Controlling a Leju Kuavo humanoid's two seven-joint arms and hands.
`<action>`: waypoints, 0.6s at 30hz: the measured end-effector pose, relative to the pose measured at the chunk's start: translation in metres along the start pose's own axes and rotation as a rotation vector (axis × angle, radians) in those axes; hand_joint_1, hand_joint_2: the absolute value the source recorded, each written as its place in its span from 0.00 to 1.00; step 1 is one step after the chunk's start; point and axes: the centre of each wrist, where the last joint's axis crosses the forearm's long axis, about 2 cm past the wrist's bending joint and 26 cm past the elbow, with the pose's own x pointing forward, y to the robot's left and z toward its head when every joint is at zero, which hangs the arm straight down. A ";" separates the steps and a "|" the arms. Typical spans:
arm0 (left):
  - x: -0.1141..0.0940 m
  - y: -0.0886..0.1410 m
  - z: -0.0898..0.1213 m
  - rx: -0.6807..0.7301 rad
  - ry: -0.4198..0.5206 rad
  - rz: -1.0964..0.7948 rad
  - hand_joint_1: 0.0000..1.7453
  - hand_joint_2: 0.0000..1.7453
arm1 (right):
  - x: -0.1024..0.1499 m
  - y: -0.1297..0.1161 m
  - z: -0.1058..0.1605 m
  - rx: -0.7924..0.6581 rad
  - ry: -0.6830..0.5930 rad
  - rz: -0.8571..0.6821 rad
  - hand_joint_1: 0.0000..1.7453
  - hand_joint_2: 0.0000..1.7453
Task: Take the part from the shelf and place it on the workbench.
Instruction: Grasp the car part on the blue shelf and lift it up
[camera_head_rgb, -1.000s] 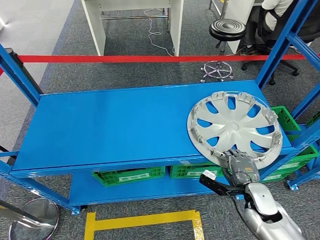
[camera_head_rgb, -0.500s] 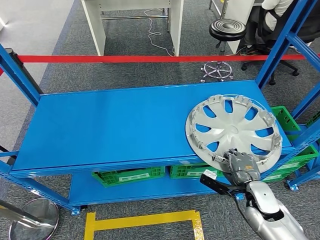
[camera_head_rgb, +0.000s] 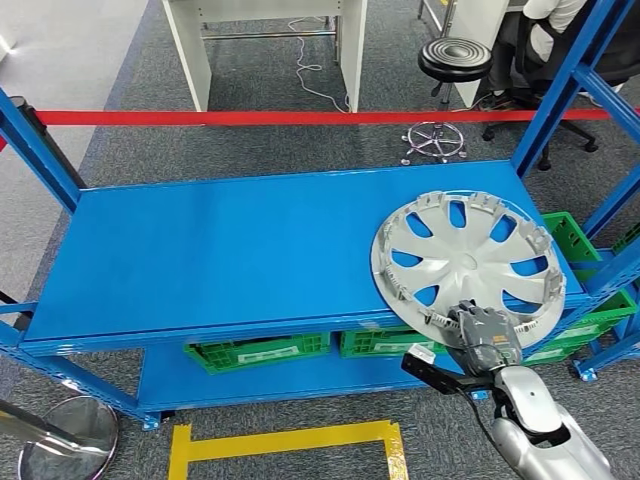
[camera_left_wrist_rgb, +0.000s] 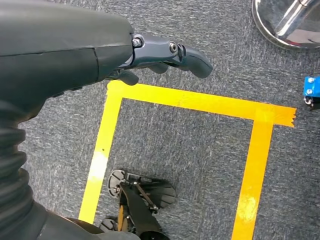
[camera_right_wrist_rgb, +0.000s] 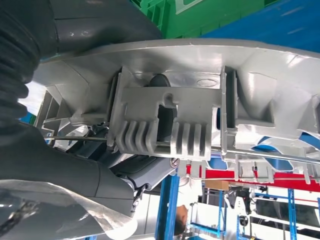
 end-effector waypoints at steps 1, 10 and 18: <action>0.000 0.000 0.000 0.000 0.000 0.001 0.00 1.00 | 0.000 0.000 0.000 0.000 0.000 0.000 1.00 1.00; 0.000 0.000 0.000 0.002 0.001 0.003 0.00 1.00 | -0.001 0.000 0.001 0.002 0.001 0.004 1.00 1.00; 0.000 -0.002 0.001 -0.003 -0.001 0.003 0.00 1.00 | -0.001 0.000 0.002 -0.043 -0.017 0.024 1.00 1.00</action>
